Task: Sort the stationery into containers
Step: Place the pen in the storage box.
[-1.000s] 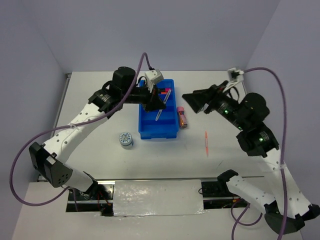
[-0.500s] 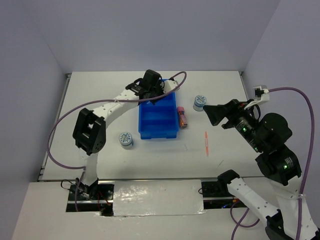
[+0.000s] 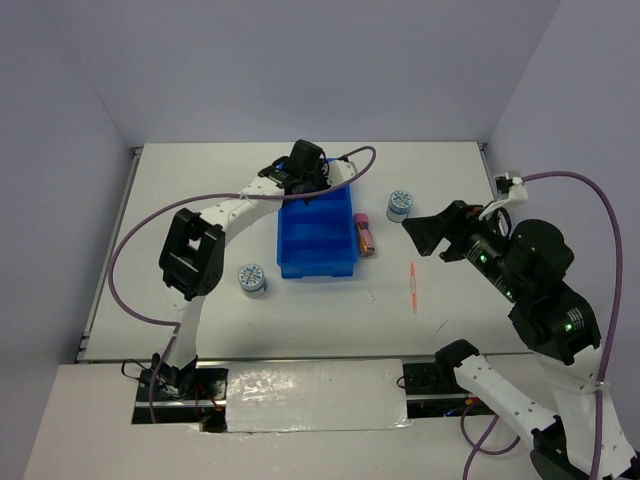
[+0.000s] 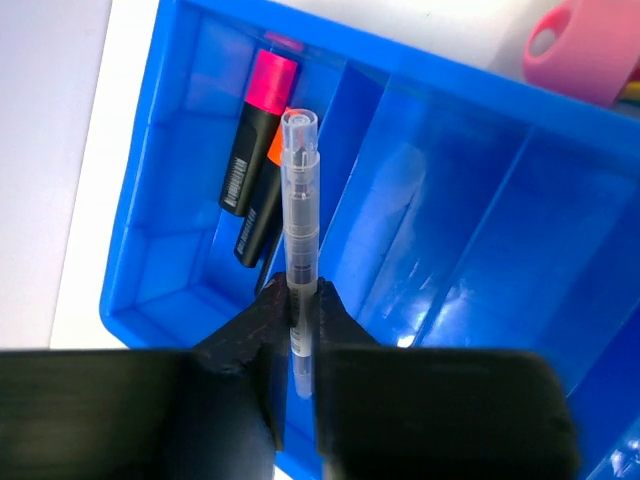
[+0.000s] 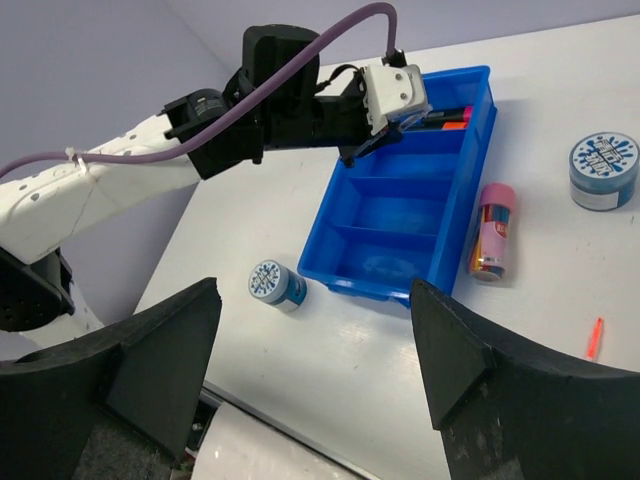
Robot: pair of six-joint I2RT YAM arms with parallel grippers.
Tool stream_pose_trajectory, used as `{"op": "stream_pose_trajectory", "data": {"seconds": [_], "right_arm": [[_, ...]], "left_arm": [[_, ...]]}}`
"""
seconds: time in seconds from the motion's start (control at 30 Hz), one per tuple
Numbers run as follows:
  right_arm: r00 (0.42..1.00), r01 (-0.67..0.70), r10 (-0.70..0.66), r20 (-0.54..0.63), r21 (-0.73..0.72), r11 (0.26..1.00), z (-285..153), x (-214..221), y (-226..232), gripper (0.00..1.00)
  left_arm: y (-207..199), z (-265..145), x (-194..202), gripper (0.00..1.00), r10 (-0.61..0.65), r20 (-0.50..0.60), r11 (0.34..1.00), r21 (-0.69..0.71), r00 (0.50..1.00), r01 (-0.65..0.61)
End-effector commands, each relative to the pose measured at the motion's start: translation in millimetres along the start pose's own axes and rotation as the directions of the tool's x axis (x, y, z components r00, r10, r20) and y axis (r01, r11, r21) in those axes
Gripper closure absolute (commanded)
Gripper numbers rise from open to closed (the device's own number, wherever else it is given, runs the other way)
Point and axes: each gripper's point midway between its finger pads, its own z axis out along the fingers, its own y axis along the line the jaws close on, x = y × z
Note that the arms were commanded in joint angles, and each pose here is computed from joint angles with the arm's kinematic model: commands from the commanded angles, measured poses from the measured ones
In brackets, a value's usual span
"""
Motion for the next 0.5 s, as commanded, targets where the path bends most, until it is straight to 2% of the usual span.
{"op": "stream_pose_trajectory", "data": {"seconds": [0.0, 0.17, 0.2, 0.33, 0.37, 0.47], "right_arm": [[1.0, 0.021, -0.02, 0.006, -0.021, 1.0, 0.6, -11.2, 8.6, 0.17], [1.0, 0.019, -0.019, 0.005, -0.026, 0.999, 5.0, -14.2, 10.9, 0.17], [1.0, 0.019, -0.019, -0.001, -0.027, 0.999, 7.1, -13.7, 11.2, 0.17], [1.0, 0.018, -0.018, 0.008, -0.03, 0.999, 9.9, -15.3, 11.8, 0.17], [1.0, 0.019, -0.019, 0.002, -0.023, 1.0, 13.1, -13.3, 9.8, 0.17], [0.998, 0.027, -0.025, -0.064, 0.028, 0.999, 28.0, 4.0, -4.6, 0.16]], "left_arm": [[12.2, 2.9, -5.1, 0.73, 0.004, 0.052, 0.999, -0.035, 0.999, -0.003], [16.0, 4.1, -5.3, 0.6, -0.052, 0.059, 0.997, -0.048, 0.997, 0.054], [16.2, 3.5, -4.8, 0.48, -0.061, 0.058, 0.997, -0.052, 0.996, 0.064], [16.4, 0.5, -4.4, 0.42, -0.089, 0.06, 0.995, -0.047, 0.994, 0.092], [18.6, -1.1, -4.8, 0.34, -0.1, 0.058, 0.993, -0.058, 0.993, 0.103], [34.3, -21.8, -21.3, 0.33, -0.181, 0.102, 0.977, -0.092, 0.978, 0.19]]}}
